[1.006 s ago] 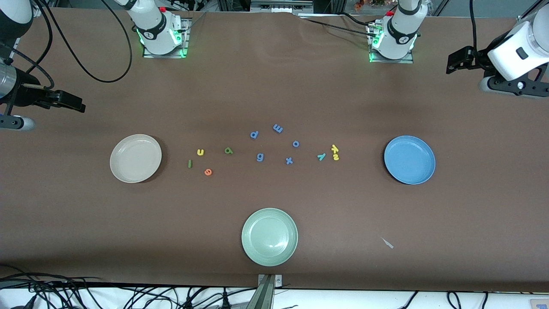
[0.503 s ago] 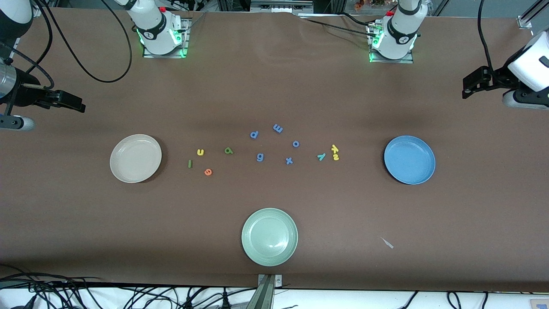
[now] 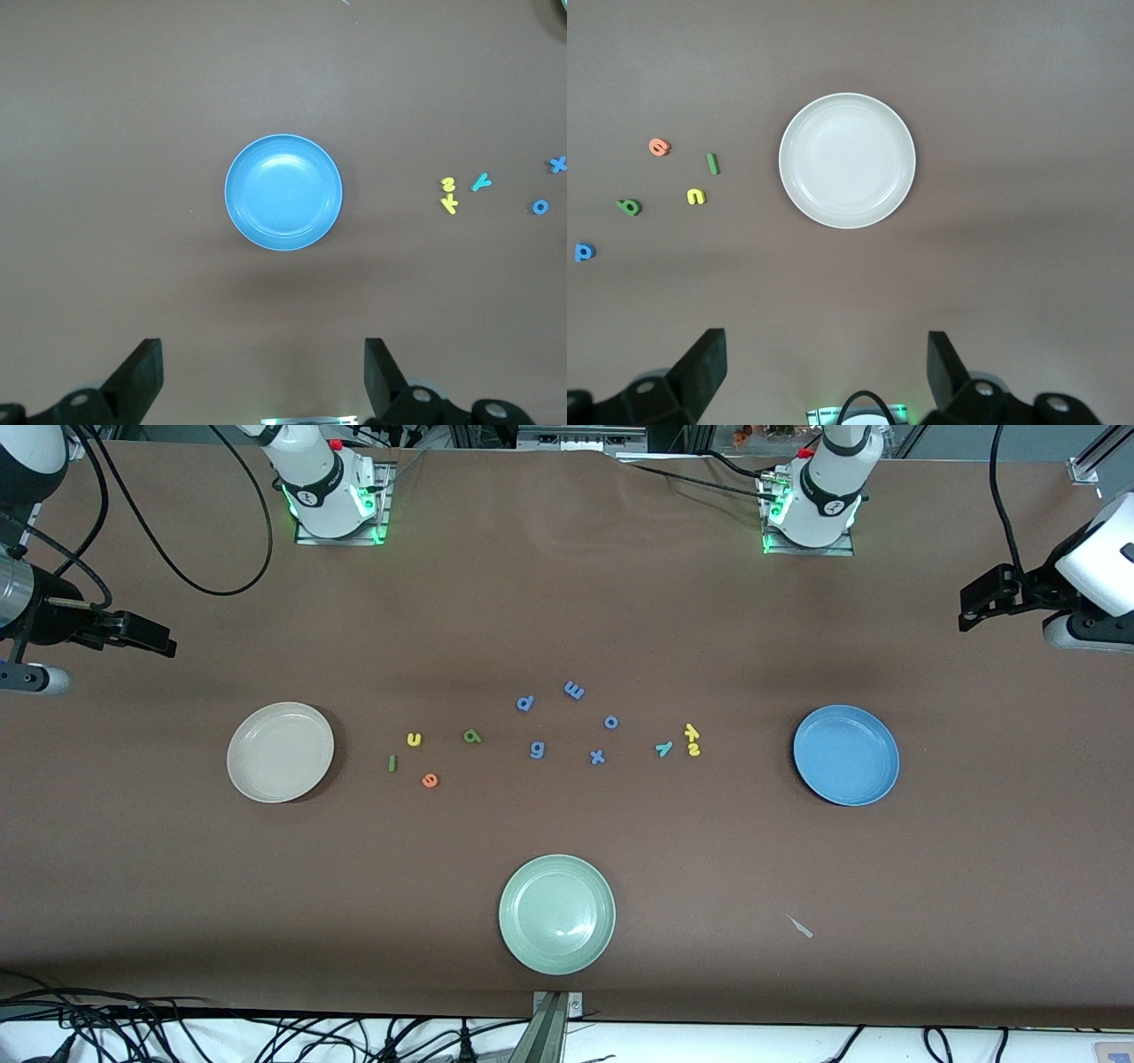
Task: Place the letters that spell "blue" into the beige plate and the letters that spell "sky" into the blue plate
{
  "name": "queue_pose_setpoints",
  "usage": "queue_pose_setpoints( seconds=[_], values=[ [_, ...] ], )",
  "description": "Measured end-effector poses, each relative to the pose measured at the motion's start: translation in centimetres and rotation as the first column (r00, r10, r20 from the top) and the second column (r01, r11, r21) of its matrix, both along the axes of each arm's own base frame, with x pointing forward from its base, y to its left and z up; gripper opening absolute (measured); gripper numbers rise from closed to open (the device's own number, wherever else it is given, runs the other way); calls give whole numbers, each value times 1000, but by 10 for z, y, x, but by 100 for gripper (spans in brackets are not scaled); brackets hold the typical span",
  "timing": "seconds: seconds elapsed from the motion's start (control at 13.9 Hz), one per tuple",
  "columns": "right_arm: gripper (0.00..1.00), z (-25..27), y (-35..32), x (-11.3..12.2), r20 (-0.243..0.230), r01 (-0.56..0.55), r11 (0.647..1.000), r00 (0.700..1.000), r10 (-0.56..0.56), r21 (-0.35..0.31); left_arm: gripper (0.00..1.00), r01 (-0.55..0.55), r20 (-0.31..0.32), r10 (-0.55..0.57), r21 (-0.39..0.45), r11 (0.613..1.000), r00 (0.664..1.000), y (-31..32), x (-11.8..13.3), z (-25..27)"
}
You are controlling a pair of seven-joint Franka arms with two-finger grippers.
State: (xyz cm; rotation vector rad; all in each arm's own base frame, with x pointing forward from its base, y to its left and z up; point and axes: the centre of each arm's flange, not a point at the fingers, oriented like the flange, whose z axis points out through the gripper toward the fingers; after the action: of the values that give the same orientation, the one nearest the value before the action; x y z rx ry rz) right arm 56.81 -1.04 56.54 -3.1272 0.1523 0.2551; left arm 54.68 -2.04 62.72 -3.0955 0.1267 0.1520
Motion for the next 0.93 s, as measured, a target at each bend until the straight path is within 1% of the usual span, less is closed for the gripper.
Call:
queue_pose_setpoints(
  seconds=[0.5, 0.72, 0.93],
  values=[
    [100, 0, 0, 0, 0, 0, 1000, 1000, 0, 0, 100, 12, -32, -12, -7, 1000, 999, -8, -7, 1],
    [100, 0, 0, 0, 0, 0, 1000, 1000, 0, 0, 100, -4, -57, 3, -17, 1000, 998, -1, -18, 0],
    [100, 0, 0, 0, 0, 0, 1000, 1000, 0, 0, 100, -23, -49, 22, -30, 999, 999, 8, -30, -1]
  ],
)
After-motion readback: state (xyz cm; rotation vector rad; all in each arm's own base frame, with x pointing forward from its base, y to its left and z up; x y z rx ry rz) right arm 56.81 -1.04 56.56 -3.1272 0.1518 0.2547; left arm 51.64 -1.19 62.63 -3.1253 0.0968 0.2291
